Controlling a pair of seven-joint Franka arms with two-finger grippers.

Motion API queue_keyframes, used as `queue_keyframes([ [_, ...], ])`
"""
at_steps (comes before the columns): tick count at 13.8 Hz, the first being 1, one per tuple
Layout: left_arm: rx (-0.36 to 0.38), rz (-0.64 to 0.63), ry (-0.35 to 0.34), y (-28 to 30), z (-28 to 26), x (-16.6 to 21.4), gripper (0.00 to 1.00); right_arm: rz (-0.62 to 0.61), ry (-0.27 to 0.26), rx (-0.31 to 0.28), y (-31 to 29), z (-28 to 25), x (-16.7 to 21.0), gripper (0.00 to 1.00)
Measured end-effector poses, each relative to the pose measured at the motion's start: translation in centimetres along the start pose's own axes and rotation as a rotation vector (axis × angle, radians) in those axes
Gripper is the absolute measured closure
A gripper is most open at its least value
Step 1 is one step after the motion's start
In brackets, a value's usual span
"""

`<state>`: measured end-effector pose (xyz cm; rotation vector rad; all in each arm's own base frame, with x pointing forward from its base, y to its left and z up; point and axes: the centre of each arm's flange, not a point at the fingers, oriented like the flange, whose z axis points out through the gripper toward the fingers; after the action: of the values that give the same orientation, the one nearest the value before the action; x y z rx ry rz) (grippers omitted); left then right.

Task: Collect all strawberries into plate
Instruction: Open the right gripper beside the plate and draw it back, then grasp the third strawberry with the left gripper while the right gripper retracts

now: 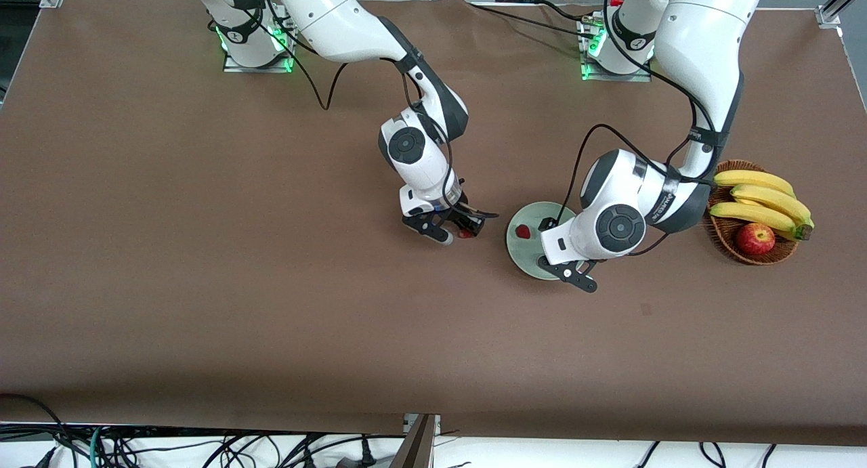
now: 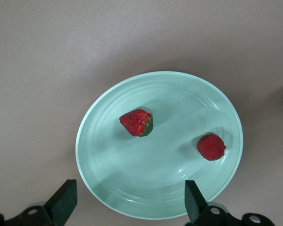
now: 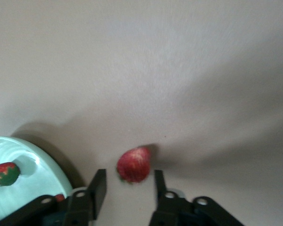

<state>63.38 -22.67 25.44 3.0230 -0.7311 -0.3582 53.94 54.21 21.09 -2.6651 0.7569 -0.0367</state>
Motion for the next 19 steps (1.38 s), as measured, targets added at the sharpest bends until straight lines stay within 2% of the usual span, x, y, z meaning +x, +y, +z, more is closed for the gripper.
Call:
queue_keyframes([
  [2, 0.0, 0.0, 0.001, 0.0, 0.0, 0.0, 0.0, -0.002, -0.038, -0.081, -0.6, -5.7, 4.4, 0.28],
  [3, 0.0, 0.0, 0.002, 0.0, -0.1, 0.0, 0.0, -0.028, -0.074, -0.114, -0.3, -9.4, 7.1, 0.16],
  [5, 0.001, -0.004, 0.027, 0.4, -1.2, 0.4, 0.0, -0.109, -0.164, -0.164, 1.8, -16.9, 12.7, 0.0],
  [7, -0.005, -0.074, 0.079, 2.9, -3.9, 1.4, 0.0, -0.205, -0.227, -0.226, 5.7, -22.4, 17.7, 0.0],
  [9, -0.015, -0.175, 0.104, 7.1, -5.1, 2.0, 0.0, -0.297, -0.233, -0.279, 9.7, -25.1, 20.8, 0.0],
  [11, -0.024, -0.272, 0.124, 12.0, -4.7, 2.7, 0.0, -0.37, -0.228, -0.33, 13.2, -27.3, 21.8, 0.0],
  [14, -0.064, -0.391, 0.206, 18.2, -1.5, 4.7, 0.0, -0.431, -0.2, -0.386, 15.9, -34.0, 20.3, 0.0],
  [16, -0.098, -0.423, 0.265, 21.2, 1.6, 5.8, 0.0, -0.463, -0.18, -0.391, 17.0, -39.6, 18.5, 0.0],
  [19, -0.098, -0.438, 0.25, 22.3, 5.4, 6.2, 0.0, -0.488, -0.163, -0.365, 18.3, -46.5, 16.4, 0.0],
])
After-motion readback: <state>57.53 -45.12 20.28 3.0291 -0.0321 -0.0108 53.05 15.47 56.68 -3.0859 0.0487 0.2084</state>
